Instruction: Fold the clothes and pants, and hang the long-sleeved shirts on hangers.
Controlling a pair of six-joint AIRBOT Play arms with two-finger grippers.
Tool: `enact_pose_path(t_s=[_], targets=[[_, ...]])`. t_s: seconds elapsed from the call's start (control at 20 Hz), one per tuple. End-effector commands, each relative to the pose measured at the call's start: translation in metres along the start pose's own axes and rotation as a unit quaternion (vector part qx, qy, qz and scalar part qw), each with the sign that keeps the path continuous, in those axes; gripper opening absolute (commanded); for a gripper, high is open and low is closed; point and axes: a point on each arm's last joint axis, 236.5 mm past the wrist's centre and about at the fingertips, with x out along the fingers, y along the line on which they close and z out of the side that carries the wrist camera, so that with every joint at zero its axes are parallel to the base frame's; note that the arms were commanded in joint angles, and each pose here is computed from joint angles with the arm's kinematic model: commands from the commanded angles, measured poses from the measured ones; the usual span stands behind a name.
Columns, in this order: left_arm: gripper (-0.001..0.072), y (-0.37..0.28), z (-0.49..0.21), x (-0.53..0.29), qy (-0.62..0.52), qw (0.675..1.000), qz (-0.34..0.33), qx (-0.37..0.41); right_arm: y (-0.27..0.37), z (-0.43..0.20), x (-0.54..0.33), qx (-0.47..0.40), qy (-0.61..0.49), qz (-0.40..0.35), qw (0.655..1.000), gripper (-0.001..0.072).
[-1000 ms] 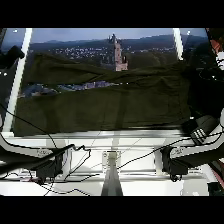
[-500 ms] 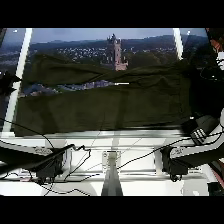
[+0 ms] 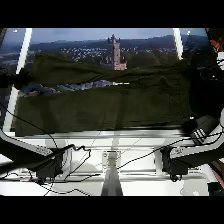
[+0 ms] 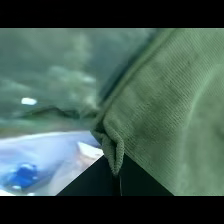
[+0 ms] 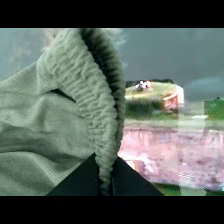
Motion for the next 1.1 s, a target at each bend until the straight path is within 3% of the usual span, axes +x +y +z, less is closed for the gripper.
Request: enact_pose_path(t_s=[0.0, 0.35, 0.55, 0.75, 1.05], targets=[[0.0017, -0.026, 0.013, -0.017, -0.033, 0.999, -0.011, 0.038, 0.001, -0.001, 0.000, -0.001, 0.002, 0.001, 1.000, 0.0032], [0.0017, -0.104, 0.046, -0.240, -0.171, 0.974, -0.048, 0.141, 0.000, -0.001, 0.000, -0.002, 0.003, 0.000, 1.000, 0.0033], [0.0016, -0.113, 0.041, -0.354, -0.286, 0.942, -0.010, 0.175, 0.000, -0.001, 0.000, -0.002, 0.003, 0.000, 1.000, 0.0033], [0.0016, -0.065, 0.033, -0.328, -0.234, 0.959, 0.068, 0.145, 0.001, -0.001, 0.000, -0.002, 0.003, 0.000, 1.000, 0.0033], [0.0017, -0.009, 0.028, -0.164, -0.076, 0.992, 0.063, 0.078, -0.006, 0.009, 0.000, -0.002, -0.018, -0.014, 1.000, 0.0032]])
